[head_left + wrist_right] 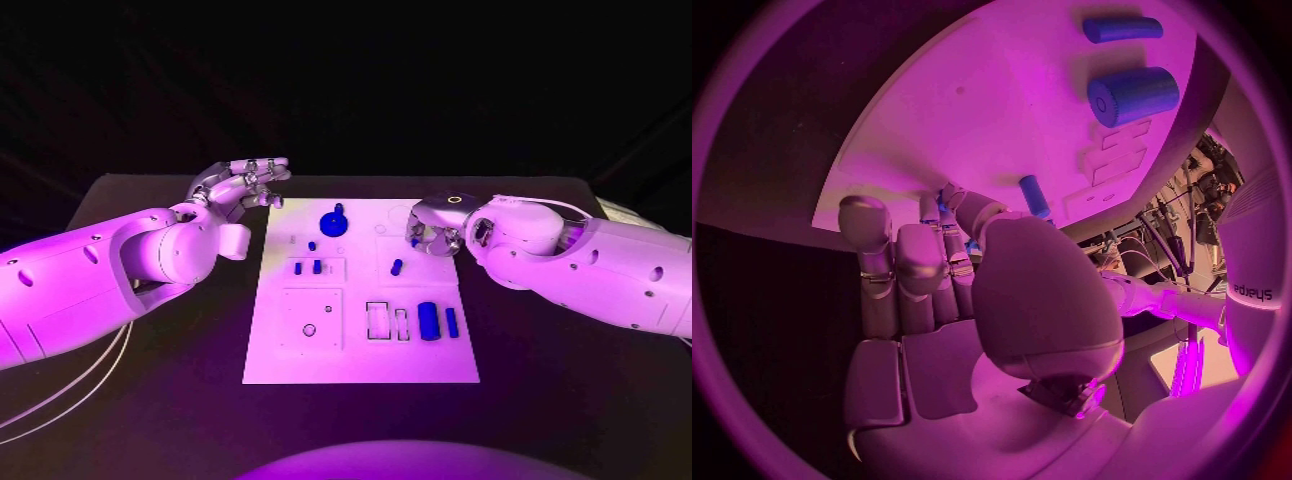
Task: Assemble the parts on the task board
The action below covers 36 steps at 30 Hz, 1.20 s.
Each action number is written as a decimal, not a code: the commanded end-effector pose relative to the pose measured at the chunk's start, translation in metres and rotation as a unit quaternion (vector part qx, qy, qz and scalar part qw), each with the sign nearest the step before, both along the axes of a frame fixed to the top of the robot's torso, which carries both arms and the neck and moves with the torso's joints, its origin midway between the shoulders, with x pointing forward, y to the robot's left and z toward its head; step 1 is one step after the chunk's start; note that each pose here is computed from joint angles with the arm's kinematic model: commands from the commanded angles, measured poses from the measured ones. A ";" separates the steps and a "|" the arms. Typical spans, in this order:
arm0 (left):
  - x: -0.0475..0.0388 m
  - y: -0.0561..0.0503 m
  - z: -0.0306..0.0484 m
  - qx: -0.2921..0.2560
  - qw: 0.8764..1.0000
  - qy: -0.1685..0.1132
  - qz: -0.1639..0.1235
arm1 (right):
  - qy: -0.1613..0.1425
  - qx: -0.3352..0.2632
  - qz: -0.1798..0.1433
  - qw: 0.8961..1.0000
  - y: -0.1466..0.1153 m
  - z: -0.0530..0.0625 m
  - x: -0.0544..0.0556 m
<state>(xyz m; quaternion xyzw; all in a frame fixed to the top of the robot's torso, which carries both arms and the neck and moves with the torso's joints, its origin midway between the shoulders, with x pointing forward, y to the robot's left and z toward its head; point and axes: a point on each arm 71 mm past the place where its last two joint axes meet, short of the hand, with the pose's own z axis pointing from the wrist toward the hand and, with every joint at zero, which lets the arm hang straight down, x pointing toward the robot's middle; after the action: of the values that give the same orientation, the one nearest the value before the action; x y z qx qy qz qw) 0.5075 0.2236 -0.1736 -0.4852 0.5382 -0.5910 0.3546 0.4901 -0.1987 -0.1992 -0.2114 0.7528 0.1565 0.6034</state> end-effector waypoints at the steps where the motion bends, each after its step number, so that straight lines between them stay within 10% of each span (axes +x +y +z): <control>1: -0.0003 -0.001 0.0006 -0.007 1.000 -0.001 -0.006 | 0.014 -0.005 -0.001 1.000 -0.001 -0.007 -0.001; 26: 0.0004 -0.001 -0.0021 -0.005 1.000 0.009 -0.009 | -0.042 0.075 -0.012 0.996 -0.004 0.018 -0.012; 36: 0.0005 0.000 -0.0035 -0.003 1.000 0.012 -0.008 | -0.011 0.127 0.003 0.992 0.010 0.033 -0.028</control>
<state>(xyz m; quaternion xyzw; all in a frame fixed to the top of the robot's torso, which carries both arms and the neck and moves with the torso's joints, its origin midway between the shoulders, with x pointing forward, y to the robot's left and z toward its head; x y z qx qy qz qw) 0.5085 0.2257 -0.1771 -0.4912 0.5431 -0.5842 0.3499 0.4648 -0.1934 -0.1667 -0.1592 0.7146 0.2291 0.6415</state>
